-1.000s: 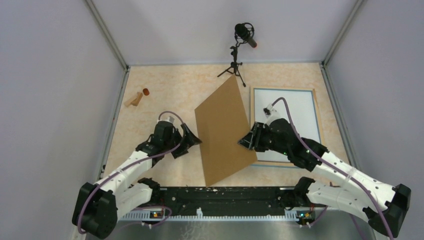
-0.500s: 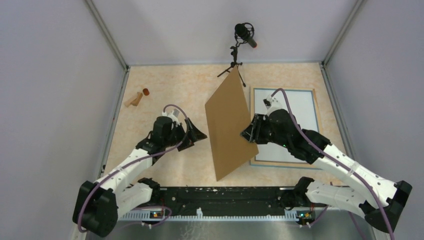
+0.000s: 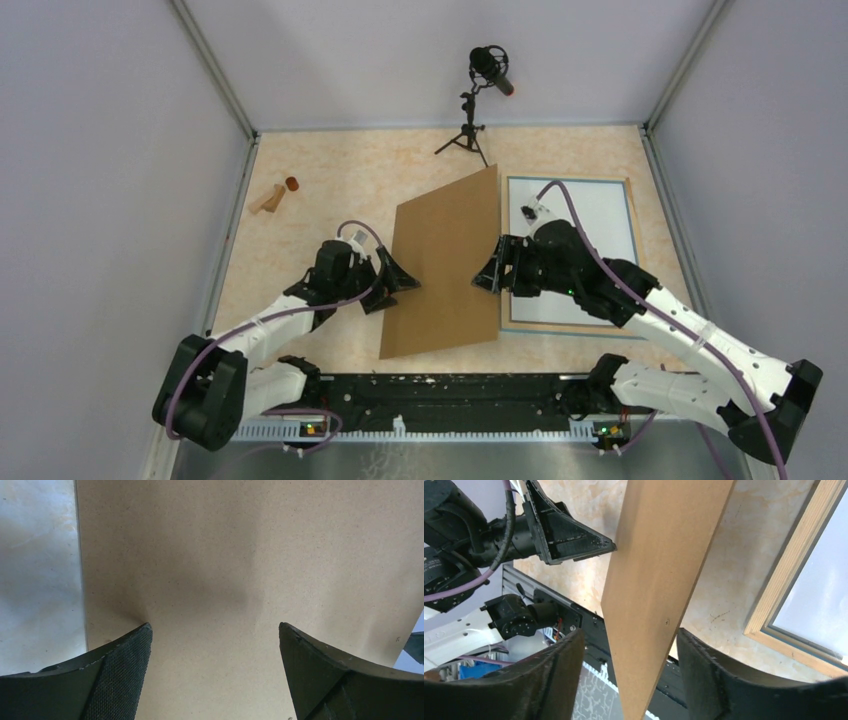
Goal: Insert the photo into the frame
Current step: Pick up the photo frame item at the center of the board.
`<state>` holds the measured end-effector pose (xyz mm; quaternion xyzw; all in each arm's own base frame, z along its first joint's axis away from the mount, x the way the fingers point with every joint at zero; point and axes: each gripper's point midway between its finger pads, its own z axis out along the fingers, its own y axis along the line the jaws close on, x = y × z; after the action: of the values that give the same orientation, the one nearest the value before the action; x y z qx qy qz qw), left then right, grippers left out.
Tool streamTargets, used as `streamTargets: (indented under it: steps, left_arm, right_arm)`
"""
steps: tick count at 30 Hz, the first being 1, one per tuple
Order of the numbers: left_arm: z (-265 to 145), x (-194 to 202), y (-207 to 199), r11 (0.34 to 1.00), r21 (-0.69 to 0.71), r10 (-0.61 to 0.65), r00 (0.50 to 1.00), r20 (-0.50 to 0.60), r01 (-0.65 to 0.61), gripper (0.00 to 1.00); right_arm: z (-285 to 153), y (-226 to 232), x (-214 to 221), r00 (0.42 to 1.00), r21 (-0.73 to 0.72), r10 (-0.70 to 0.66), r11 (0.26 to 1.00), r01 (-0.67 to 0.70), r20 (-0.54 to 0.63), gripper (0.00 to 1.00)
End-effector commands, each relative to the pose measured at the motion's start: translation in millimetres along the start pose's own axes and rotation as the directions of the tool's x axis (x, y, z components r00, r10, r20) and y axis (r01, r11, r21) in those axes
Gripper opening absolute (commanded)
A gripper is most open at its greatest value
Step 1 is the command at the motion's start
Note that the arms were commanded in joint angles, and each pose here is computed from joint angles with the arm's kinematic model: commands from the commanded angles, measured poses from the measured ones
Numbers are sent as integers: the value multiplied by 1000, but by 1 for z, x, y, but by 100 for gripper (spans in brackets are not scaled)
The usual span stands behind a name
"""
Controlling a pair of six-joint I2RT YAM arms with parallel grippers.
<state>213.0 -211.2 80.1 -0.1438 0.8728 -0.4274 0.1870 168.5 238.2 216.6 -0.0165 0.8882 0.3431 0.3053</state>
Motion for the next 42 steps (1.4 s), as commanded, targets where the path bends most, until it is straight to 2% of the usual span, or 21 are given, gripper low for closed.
streamTargets:
  steps: [1,2,3,4,7,9,14,16,19,23,25,28,31,36,42]
  left_arm:
    - [5,0,-7,999,45,7,1000,3,-7,98]
    - [6,1,-7,999,48,5,1000,0,-5,98]
    - [7,3,-6,999,51,1,1000,-7,-1,99]
    - [8,4,-6,998,57,-2,1000,-10,2,98]
    - [12,7,-1,999,46,-9,1000,-27,10,98]
    - [13,9,2,999,42,-14,999,-34,16,98]
    - [16,11,3,998,58,-20,999,-45,23,99]
    - [17,13,3,998,60,-18,998,-53,21,99]
    - [17,13,3,998,64,-12,998,-58,16,98]
    - [13,10,-5,997,81,19,999,-49,-15,98]
    - [8,6,-13,995,86,54,998,-35,-51,98]
    - [-5,-6,-32,986,102,135,991,15,-136,98]
    - [-24,-20,-55,962,113,240,966,93,-250,98]
    - [-57,-46,-84,912,65,380,893,242,-405,98]
    - [-78,-67,-95,866,-11,470,807,358,-500,98]
  right_arm:
    - [-3,23,-20,999,-63,13,998,-10,44,54]
    - [1,25,-23,998,-74,15,997,-11,57,46]
    - [5,25,-24,997,-84,18,996,-12,72,43]
    - [9,26,-26,996,-93,23,996,-15,85,44]
    - [21,23,-27,994,-94,42,995,-33,97,57]
    - [25,23,-29,992,-105,64,993,-52,113,62]
    - [37,27,-31,989,-134,96,988,-81,115,62]
    - [42,28,-33,990,-124,89,989,-75,114,59]
    - [49,29,-38,991,-108,67,993,-54,114,47]
    - [56,28,-41,994,-84,43,996,-34,105,5]
    - [55,23,-44,995,-59,29,998,-23,96,0]
    - [39,11,-54,995,9,-22,1000,22,100,0]
    - [14,3,-70,983,58,-90,995,82,158,0]
    - [-37,-11,-85,955,163,-217,969,186,201,0]
    - [-115,-16,-121,892,342,-387,891,297,234,0]
